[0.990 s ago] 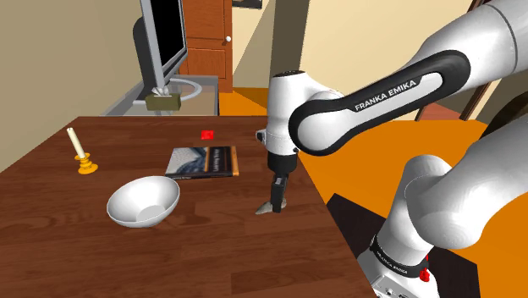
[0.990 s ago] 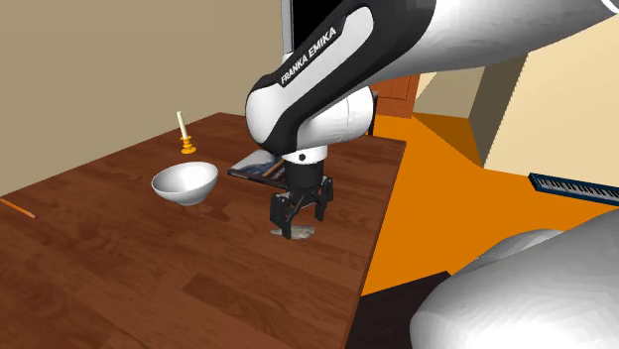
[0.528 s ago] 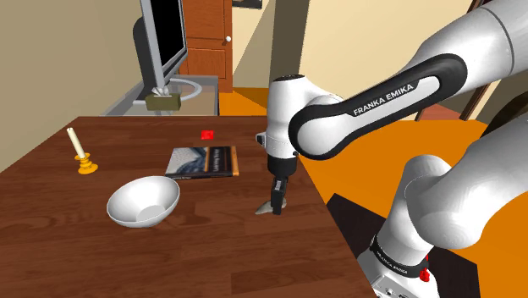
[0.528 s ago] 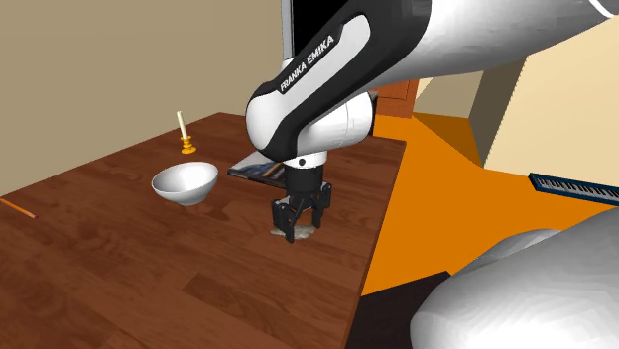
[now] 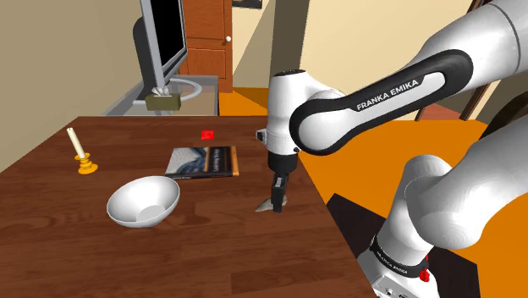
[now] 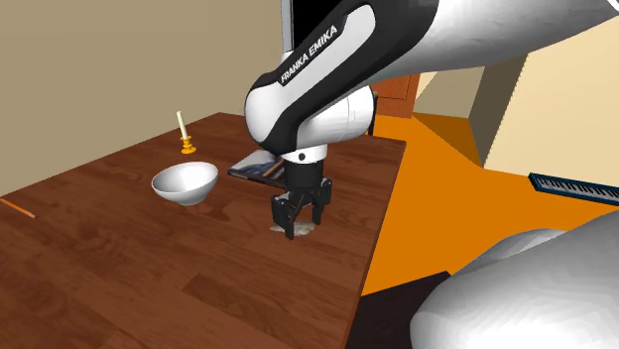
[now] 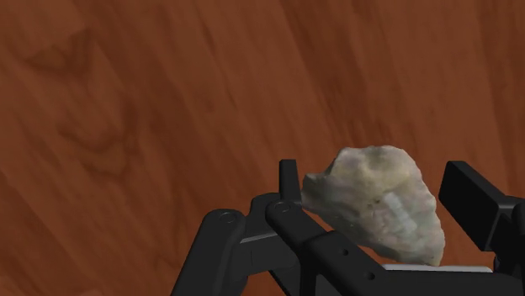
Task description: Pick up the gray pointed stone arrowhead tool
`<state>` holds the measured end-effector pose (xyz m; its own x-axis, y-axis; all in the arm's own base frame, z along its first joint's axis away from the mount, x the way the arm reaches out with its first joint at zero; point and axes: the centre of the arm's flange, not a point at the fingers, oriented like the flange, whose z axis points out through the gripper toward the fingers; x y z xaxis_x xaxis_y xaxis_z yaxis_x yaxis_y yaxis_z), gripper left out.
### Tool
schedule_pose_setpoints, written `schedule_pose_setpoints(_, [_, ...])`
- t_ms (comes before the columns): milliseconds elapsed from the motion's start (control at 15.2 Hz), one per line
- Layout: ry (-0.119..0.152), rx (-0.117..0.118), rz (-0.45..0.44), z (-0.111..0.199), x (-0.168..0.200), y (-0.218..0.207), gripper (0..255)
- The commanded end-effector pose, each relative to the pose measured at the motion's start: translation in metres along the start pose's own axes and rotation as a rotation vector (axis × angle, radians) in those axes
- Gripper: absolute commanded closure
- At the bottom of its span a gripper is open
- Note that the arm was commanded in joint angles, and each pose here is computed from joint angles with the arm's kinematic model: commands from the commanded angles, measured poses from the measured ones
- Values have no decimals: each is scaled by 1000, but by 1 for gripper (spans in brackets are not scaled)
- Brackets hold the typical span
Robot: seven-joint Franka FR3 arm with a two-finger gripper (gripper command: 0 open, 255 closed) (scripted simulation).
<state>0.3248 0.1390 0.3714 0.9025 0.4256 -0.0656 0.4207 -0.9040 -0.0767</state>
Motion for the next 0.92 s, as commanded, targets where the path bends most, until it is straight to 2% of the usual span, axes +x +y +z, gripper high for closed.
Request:
schedule_pose_setpoints(0, [0,0,0,-10,-1,-1,255])
schedule_pose_setpoints(726, [0,0,0,-68,-5,-5,255])
schedule_pose_setpoints(858, [0,0,0,-69,-5,-5,255])
